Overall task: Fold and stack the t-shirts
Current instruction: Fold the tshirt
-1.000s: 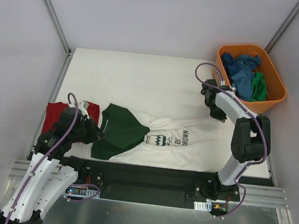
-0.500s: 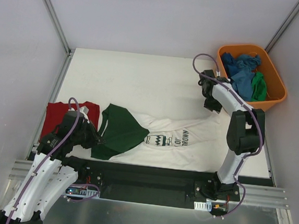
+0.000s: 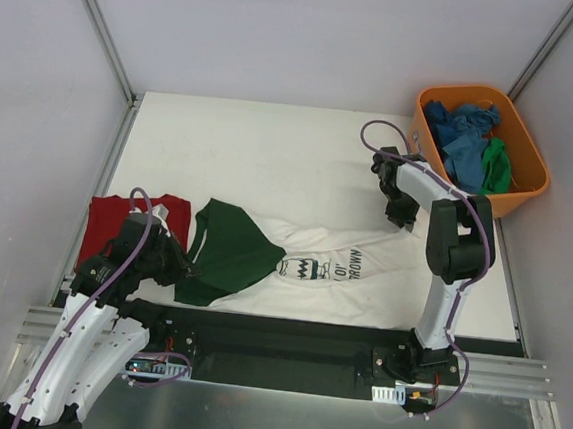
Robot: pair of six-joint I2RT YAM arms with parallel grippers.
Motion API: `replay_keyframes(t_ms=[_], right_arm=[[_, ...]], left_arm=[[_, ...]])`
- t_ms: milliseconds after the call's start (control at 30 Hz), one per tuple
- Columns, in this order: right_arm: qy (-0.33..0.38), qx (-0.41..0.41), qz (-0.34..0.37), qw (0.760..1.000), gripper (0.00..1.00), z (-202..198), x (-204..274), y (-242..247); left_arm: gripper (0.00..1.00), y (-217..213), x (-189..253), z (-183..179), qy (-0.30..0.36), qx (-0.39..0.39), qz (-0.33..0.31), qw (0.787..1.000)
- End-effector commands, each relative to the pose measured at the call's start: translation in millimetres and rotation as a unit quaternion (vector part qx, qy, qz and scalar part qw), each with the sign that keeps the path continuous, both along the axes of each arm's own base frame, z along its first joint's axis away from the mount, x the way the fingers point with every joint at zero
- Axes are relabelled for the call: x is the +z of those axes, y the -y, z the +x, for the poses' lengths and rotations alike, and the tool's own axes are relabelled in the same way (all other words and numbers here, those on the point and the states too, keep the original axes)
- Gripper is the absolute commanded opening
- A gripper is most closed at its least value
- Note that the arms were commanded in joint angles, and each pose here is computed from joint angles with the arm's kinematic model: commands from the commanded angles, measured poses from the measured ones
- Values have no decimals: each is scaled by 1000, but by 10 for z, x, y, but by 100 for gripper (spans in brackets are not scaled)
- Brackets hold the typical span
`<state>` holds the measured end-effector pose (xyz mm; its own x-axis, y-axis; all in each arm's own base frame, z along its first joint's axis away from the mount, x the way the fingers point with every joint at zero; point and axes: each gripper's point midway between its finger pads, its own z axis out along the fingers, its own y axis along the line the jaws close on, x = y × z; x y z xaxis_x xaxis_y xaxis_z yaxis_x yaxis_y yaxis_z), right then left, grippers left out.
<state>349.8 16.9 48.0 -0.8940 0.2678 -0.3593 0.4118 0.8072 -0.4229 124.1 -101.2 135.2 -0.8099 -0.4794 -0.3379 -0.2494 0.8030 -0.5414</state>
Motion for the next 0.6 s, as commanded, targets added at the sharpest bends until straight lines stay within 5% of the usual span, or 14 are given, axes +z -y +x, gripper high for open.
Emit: replay_keyframes(t_ms=[0, 300, 567], right_arm=[[7, -19, -40, 999, 22, -138, 206, 170], [10, -17, -38, 999, 2, -308, 279, 248], [18, -16, -24, 999, 4, -620, 391, 255]], left_arm=[[0, -43, 14, 11, 3, 13, 8, 1000], [0, -46, 57, -7, 0, 8, 10, 1000], [0, -91, 184, -102, 0, 13, 13, 1000]])
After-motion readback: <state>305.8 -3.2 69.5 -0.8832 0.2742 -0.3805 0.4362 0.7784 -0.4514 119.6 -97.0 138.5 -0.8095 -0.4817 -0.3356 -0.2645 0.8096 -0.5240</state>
